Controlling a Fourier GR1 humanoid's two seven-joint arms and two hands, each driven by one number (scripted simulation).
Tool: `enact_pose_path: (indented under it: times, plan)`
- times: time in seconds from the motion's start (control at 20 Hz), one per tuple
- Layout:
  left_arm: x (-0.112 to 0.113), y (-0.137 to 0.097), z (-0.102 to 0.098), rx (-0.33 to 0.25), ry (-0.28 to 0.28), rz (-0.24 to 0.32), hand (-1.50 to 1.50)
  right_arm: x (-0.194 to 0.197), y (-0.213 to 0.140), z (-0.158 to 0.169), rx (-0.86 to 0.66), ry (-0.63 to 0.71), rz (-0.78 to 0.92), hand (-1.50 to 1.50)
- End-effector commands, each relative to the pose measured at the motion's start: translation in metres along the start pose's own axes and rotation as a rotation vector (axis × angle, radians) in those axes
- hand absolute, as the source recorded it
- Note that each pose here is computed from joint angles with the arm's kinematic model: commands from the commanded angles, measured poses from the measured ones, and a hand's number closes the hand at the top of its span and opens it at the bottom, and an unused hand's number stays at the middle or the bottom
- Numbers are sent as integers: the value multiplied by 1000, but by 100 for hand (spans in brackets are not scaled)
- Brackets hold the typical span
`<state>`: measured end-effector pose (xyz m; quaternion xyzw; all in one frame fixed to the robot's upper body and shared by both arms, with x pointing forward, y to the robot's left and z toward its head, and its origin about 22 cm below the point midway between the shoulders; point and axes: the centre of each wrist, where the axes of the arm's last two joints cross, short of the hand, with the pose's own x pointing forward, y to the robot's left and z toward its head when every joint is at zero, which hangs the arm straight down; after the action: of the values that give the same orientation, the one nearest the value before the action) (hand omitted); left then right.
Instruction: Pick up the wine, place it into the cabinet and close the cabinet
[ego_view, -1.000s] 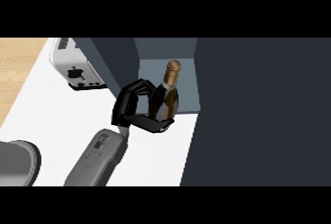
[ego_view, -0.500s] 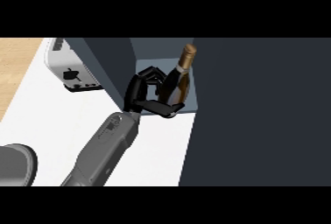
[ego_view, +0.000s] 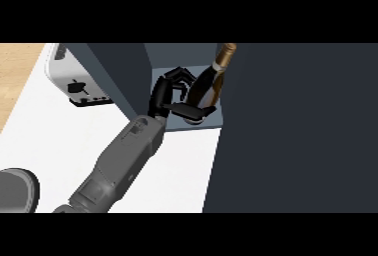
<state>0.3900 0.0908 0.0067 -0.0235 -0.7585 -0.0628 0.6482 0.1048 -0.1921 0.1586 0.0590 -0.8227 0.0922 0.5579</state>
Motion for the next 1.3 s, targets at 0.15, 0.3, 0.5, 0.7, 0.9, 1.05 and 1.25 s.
enact_pose_path:
  times: [0.15, 0.3, 0.5, 0.7, 0.9, 1.05, 1.25]
  plan:
    - [5, 3, -19, 65, 77, -47, 150, 35, -3, 13, 34, -40, -129, -150]
    - [3, 9, -22, 99, 83, -34, 150, 28, -2, 12, 32, -21, -122, -150]
    - [-3, 14, -22, 122, 108, -12, 150, 31, -4, 16, 55, -22, -123, -150]
    - [2, 24, -29, 134, 103, -26, 150, 28, -2, 18, 44, -27, -119, -150]
    - [0, 22, -29, 196, 85, -58, 150, 23, 3, 19, 58, -28, -129, -150]
    - [6, 31, -35, 210, 70, -94, 150, 26, -2, 17, 78, -44, -125, -150]
    - [6, 28, -35, 206, 44, -169, -150, 22, -2, 15, 84, -46, -129, -150]
